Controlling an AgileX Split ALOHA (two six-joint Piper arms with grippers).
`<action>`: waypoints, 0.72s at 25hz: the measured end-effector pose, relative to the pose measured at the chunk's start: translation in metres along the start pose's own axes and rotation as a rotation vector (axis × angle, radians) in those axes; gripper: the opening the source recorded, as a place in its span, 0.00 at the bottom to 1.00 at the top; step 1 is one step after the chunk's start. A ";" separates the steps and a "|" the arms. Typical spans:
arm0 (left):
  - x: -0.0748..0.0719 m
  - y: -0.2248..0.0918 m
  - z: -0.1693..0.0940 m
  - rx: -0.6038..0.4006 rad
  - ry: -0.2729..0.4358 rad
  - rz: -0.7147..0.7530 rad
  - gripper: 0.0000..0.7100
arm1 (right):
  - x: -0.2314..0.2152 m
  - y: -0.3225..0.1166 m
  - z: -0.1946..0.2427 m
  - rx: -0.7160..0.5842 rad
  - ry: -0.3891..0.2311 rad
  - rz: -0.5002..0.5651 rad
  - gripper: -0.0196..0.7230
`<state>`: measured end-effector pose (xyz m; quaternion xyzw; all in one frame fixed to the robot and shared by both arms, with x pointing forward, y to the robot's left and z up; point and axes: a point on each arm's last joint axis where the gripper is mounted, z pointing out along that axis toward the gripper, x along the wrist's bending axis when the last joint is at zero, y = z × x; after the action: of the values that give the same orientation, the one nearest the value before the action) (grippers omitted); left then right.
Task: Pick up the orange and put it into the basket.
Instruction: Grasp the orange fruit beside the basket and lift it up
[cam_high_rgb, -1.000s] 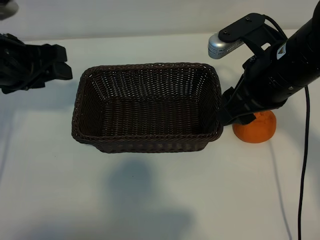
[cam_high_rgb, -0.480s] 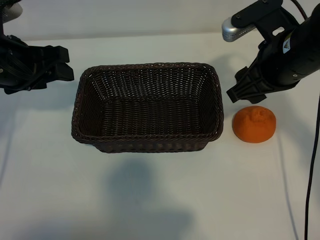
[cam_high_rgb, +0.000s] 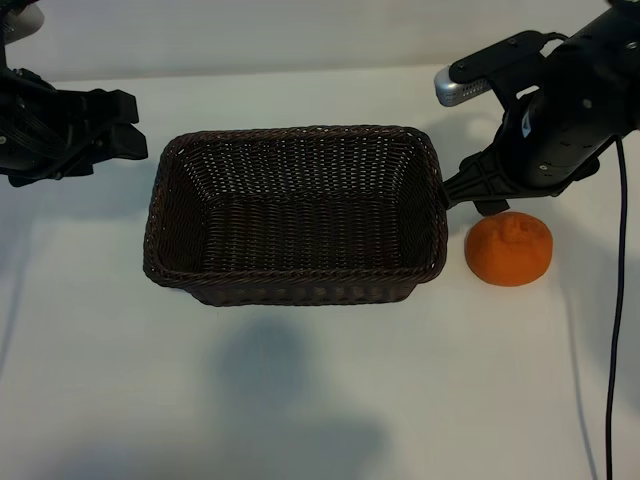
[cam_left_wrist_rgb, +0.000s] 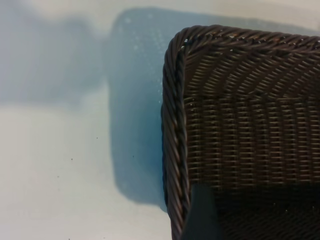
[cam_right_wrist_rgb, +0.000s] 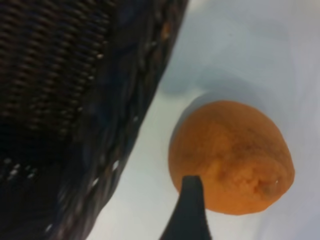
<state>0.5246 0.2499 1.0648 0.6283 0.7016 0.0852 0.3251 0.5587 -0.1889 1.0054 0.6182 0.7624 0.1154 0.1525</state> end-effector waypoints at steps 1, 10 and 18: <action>0.000 0.000 0.000 0.000 0.000 0.000 0.84 | 0.000 0.000 0.004 0.007 -0.005 0.007 0.83; 0.000 0.000 0.000 0.000 0.000 0.000 0.83 | -0.014 -0.001 0.032 0.081 -0.033 0.064 0.83; 0.000 0.000 0.000 -0.001 0.000 0.000 0.83 | -0.020 -0.001 0.042 0.097 0.029 0.131 0.83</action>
<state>0.5247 0.2499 1.0649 0.6282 0.7016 0.0855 0.3254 0.5775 -0.2092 0.9682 0.6717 0.7271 0.0970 0.1035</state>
